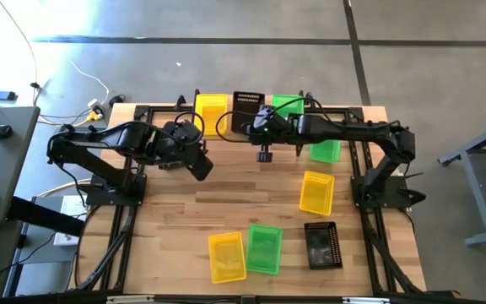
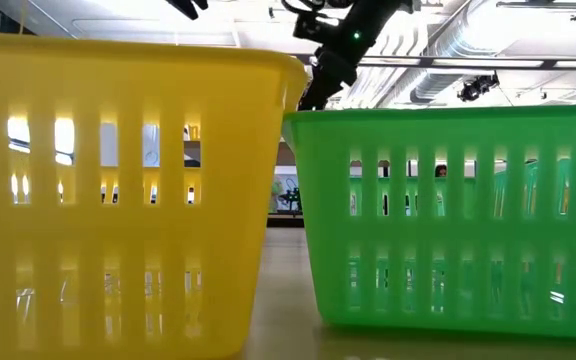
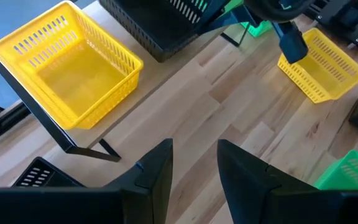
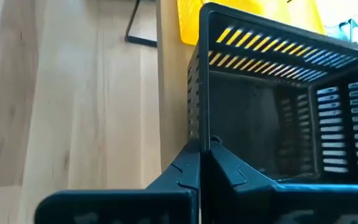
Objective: Stack baskets on shelf by color
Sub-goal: Put the bottom left black bin on the shelf, then stack the top green bin on the green bin on the shelf
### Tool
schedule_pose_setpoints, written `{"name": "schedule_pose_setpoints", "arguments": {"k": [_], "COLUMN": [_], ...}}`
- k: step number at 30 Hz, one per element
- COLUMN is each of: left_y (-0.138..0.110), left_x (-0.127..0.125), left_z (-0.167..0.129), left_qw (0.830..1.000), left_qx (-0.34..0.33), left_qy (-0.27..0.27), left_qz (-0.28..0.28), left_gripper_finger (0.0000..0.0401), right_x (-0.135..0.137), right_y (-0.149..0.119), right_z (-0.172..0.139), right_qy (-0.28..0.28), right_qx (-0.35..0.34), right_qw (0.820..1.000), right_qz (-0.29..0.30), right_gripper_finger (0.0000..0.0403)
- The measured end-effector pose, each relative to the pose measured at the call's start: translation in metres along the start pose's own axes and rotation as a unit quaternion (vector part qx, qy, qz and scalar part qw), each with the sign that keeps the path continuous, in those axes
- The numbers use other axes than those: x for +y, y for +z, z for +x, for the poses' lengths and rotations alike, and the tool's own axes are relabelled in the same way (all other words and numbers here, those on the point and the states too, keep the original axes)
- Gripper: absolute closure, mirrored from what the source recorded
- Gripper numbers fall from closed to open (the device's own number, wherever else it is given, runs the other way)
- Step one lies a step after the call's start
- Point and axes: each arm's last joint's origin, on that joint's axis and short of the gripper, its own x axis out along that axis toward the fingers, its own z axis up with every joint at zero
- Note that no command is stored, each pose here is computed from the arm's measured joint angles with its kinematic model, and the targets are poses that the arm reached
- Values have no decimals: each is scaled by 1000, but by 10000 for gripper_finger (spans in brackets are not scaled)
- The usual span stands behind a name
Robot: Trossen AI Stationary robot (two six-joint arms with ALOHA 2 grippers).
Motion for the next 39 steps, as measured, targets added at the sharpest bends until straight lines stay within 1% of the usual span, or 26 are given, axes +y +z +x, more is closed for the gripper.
{"name": "schedule_pose_setpoints", "arguments": {"k": [3,7,11,16,25,28,34,39], "left_y": [0,0,0,-1,-1,-1,-1,-1], "left_x": [0,0,0,-1,-1,-1,-1,-1], "left_z": [0,0,0,0,0,0,0,0], "left_qw": [1000,1000,1000,1000,1000,1000,1000,1000], "left_qx": [0,1,2,12,13,13,13,13], "left_qy": [0,-1,-2,-14,-14,-14,-14,-14], "left_qz": [0,0,2,8,1,0,-4,-4], "left_gripper_finger": [284,284,284,284,284,284,284,284], "right_x": [-3,-6,-8,-9,-10,-10,-11,-14], "right_y": [-2,-4,-6,-7,-7,-7,-6,0], "right_z": [1,2,4,6,6,6,6,-1], "right_qy": [20,21,40,40,31,22,15,15], "right_qx": [-6,-5,-4,-1,2,6,2,-3], "right_qw": [1000,1000,999,999,999,1000,1000,1000], "right_qz": [4,8,11,13,13,13,12,7], "right_gripper_finger": [403,403,403,403,402,388,336,319]}}
